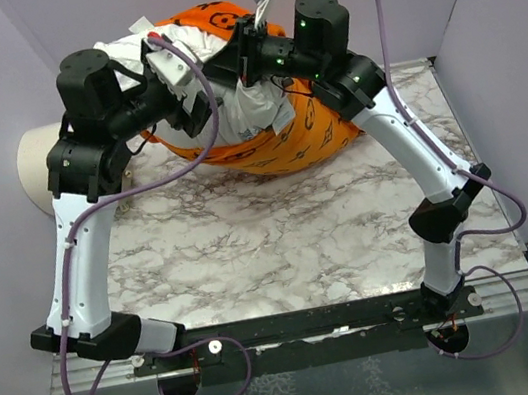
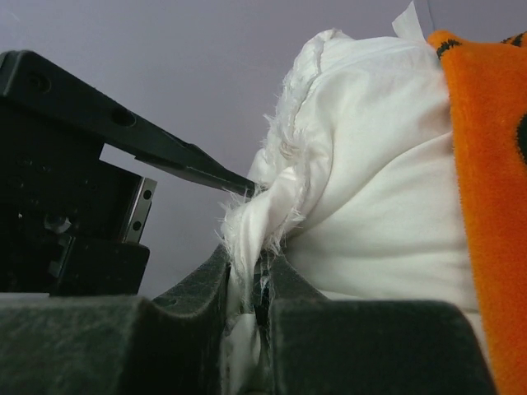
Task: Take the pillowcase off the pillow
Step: Remove the pillow from the pillowcase.
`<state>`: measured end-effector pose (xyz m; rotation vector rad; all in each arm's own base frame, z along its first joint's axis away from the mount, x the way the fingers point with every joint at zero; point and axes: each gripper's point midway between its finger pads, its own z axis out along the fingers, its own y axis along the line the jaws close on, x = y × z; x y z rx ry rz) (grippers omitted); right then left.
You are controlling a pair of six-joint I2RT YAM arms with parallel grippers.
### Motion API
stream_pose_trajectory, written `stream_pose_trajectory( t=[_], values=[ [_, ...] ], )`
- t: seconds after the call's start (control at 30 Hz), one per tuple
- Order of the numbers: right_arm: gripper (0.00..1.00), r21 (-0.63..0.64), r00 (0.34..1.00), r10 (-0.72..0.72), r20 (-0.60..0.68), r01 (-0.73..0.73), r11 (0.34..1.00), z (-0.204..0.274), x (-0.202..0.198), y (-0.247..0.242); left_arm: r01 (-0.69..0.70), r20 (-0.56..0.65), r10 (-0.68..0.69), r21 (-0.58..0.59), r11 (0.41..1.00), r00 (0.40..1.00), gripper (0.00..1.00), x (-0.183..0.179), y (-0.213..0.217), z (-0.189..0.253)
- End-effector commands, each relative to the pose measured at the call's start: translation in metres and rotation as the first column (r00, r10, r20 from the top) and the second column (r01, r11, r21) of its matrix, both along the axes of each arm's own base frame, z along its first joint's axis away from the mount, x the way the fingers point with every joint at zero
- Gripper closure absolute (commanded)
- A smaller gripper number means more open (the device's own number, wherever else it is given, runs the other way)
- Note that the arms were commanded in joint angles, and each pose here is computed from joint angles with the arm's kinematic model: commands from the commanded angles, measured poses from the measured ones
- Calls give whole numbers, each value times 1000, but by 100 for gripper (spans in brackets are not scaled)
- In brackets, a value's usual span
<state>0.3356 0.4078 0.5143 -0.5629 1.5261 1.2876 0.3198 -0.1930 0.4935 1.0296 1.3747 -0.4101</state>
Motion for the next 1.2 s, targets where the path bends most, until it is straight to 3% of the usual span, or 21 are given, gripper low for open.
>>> stream_pose_trajectory(
  t=[0.0,0.23,0.3,0.37,0.4,0.47,0.6,0.7,0.87,1.03,1.17],
  values=[
    [99,69,993,62,99,-69,995,27,-16,9,-55,114,42,109,993,993,18,-4,13,-12],
    [99,62,972,201,123,-210,976,28,-45,15,-116,152,91,165,979,984,20,15,20,-30],
    [95,62,968,212,130,-222,973,30,-49,12,-119,146,94,173,978,985,39,22,18,-37],
    [78,64,971,202,132,-211,975,33,-50,3,-140,121,122,157,978,985,73,29,18,-42],
    [72,70,972,196,133,-207,976,34,-49,-3,-153,107,139,140,978,984,85,32,18,-44],
    [55,96,979,159,127,-171,980,36,-41,-25,-175,111,164,96,980,980,99,34,18,-38],
    [16,121,989,64,130,-80,989,34,-24,-83,-260,133,255,18,966,958,100,42,27,-19],
    [1,112,990,-42,132,27,993,21,-12,-136,-357,158,358,-34,933,920,100,54,41,6],
    [0,28,973,-221,70,219,975,-51,12,-211,-432,205,450,-130,893,869,100,59,55,59],
    [0,-148,938,-345,19,344,927,-159,37,-236,-418,253,451,-177,891,856,100,52,56,95],
    [0,-226,907,-420,43,418,880,-214,51,-249,-412,332,464,-217,885,821,100,45,62,125]
  ],
)
